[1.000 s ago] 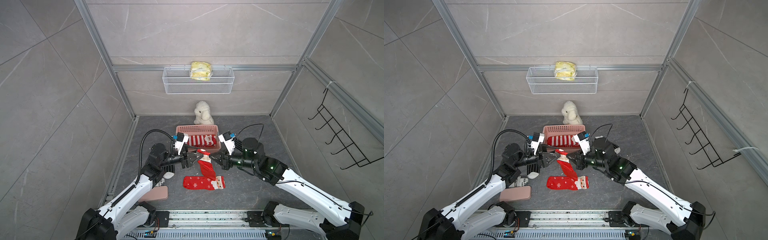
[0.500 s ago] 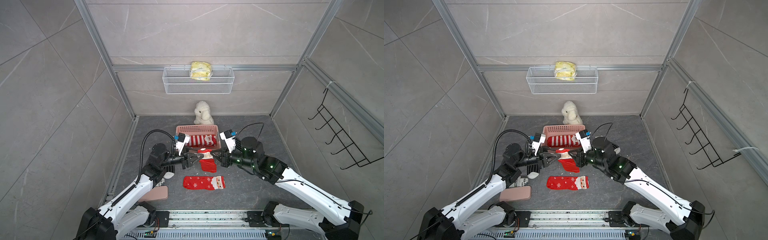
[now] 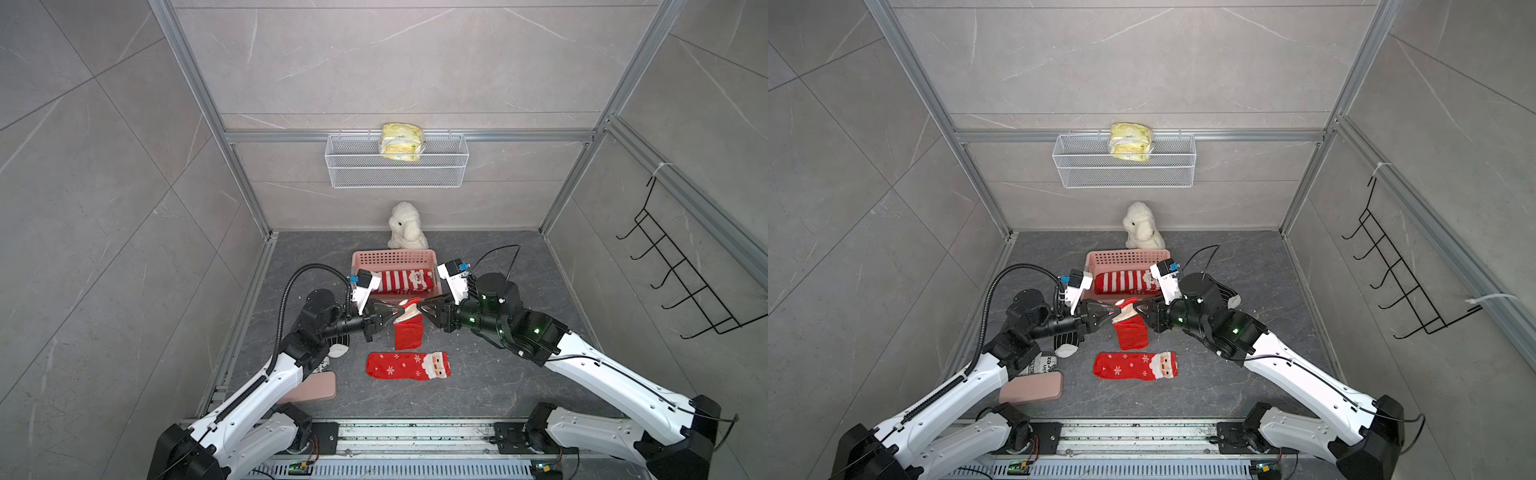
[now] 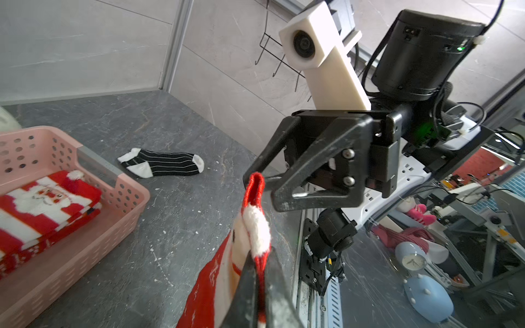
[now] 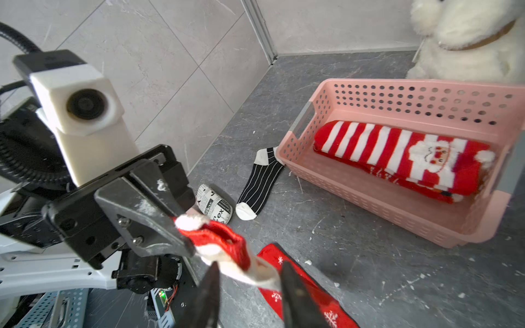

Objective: Place the socks together as a pair
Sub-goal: Pick up the sock at the center of the board, then flatten out the sock.

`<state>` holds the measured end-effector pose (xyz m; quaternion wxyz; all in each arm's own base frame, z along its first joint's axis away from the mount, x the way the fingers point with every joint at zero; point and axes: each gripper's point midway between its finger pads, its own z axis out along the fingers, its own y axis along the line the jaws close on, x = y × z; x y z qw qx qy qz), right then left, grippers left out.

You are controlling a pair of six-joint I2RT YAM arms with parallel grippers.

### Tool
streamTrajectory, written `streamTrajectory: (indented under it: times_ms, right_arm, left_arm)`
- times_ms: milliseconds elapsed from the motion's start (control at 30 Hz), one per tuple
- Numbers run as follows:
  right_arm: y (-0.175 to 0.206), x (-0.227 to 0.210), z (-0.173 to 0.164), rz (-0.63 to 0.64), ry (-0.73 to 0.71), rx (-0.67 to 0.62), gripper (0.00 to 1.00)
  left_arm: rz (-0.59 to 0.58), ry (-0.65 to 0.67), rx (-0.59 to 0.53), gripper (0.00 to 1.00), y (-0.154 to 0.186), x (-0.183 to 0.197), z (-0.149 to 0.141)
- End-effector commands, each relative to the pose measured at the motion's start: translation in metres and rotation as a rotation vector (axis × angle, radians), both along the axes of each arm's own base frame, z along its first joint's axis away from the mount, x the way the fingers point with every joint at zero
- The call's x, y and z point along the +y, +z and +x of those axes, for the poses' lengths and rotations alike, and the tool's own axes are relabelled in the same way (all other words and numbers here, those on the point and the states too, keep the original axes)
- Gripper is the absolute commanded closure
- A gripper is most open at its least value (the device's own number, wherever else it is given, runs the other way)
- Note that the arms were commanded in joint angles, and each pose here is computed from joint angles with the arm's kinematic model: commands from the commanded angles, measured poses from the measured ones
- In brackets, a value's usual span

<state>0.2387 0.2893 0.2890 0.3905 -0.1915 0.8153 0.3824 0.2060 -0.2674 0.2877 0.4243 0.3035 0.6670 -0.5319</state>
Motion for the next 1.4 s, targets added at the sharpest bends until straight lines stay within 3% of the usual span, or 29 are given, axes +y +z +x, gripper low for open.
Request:
streamTrajectory:
  times_ms: [0, 233, 433, 700, 867, 933, 1000, 1033, 1067, 1200, 1367]
  right_arm:
    - [-0.003, -0.015, 0.013, -0.061, -0.124, 0.021, 0.29]
    - [-0.036, -0.043, 0.010, -0.140, -0.232, 0.077, 0.29]
    - [-0.050, -0.062, 0.002, -0.161, -0.284, 0.098, 0.30]
    - [-0.071, -0.086, -0.009, -0.191, -0.353, 0.135, 0.30]
    - [-0.089, -0.107, -0.015, -0.252, -0.411, 0.150, 0.30]
    - [-0.096, -0.114, -0.017, -0.267, -0.435, 0.160, 0.30]
    - [-0.103, -0.119, -0.018, -0.275, -0.452, 0.169, 0.30]
    - [-0.106, -0.121, -0.018, -0.279, -0.462, 0.175, 0.30]
    - [-0.108, -0.122, -0.019, -0.281, -0.466, 0.179, 0.30]
    - [-0.119, -0.128, -0.022, -0.294, -0.496, 0.209, 0.30]
    - [-0.137, -0.130, -0.030, -0.275, -0.516, 0.285, 0.33]
  left_arm:
    - [-0.013, 0.141, 0.005, 1.00, 0.014, 0.011, 0.011]
    - [0.017, 0.578, 0.150, 1.00, -0.004, 0.084, 0.020]
    - [0.058, 0.697, 0.118, 1.00, 0.003, 0.121, 0.001]
    - [0.012, 0.576, 0.302, 1.00, -0.045, 0.074, 0.017]
    - [0.016, 0.584, 0.249, 1.00, -0.072, 0.018, 0.010]
    - [0.043, 0.545, 0.207, 0.68, -0.078, -0.019, -0.006]
    - [0.084, 0.505, 0.239, 0.21, -0.087, -0.050, -0.018]
    - [0.105, 0.468, 0.262, 0.10, -0.092, -0.067, -0.024]
    - [0.121, 0.430, 0.280, 0.05, -0.095, -0.080, -0.030]
    - [0.139, 0.364, 0.280, 0.02, -0.094, -0.103, -0.040]
    - [0.185, 0.519, 0.242, 0.04, -0.092, -0.053, -0.030]
